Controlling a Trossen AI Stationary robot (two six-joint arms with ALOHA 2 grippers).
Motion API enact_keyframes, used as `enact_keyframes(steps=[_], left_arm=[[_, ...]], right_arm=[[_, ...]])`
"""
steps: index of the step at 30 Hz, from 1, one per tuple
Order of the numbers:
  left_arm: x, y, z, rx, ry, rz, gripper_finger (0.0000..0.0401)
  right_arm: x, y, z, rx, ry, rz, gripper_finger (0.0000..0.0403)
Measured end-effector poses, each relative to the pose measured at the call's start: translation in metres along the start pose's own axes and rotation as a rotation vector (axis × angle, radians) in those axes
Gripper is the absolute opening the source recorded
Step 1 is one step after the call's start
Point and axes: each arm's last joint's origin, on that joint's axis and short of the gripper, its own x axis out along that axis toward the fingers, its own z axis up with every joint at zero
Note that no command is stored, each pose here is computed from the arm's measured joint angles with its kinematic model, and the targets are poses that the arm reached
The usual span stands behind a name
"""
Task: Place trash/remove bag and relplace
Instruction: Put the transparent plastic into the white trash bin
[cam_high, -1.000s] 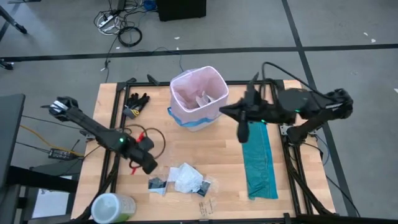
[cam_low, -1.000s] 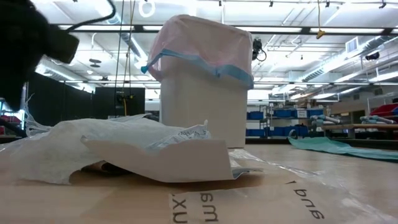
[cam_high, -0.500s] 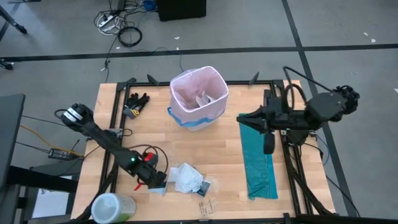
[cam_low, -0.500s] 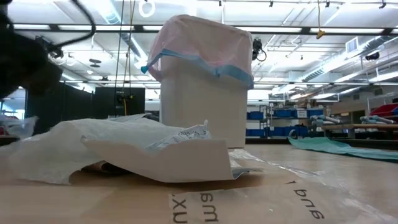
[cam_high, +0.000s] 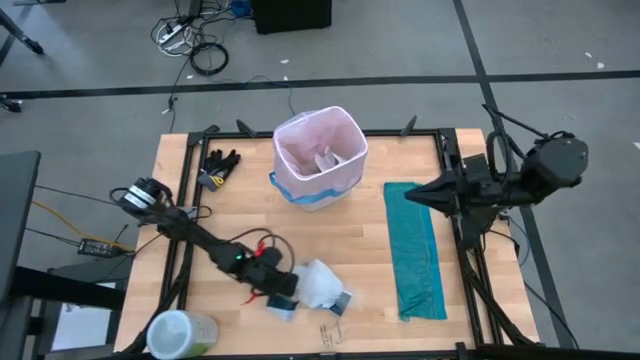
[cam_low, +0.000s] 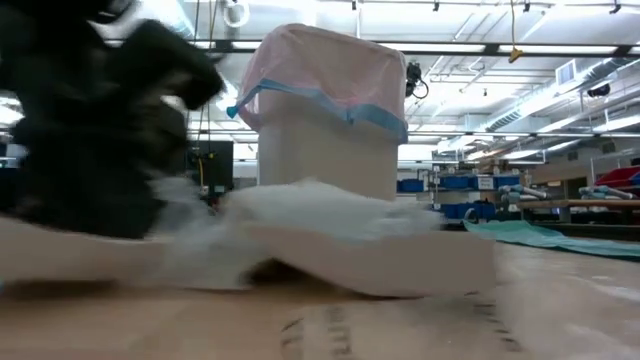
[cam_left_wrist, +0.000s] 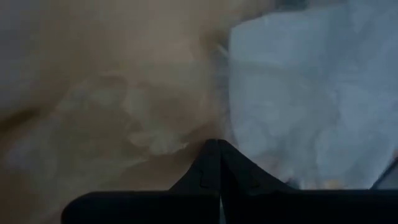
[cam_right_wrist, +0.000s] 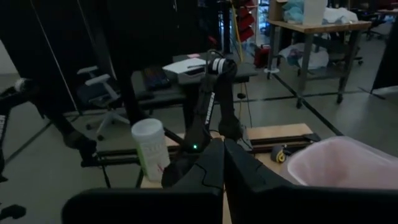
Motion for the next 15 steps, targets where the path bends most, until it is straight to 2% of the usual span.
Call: enact_keyframes(steps=[3, 8, 12, 15], left_arm=[[0.02, -0.024, 0.016, 0.054, -0.025, -0.067, 0.0], [0.042, -0.058, 0.044, 0.188, -0.067, -0.095, 0.0], [0.038, -0.082, 0.065, 0.28, -0.085, -0.149, 0.0], [0.022, -0.093, 0.072, 0.322, -0.071, -0.139, 0.0]], right_arm=[[-0.001, -0.001, -0.002, -0.018, 0.021, -0.001, 0.0001], [-0.001, -0.001, -0.006, -0.019, 0.052, -0.001, 0.0], [-0.001, -0.001, -0.009, -0.01, 0.078, -0.001, 0.0001], [-0.001, -0.001, -0.01, -0.017, 0.09, 0.024, 0.0]])
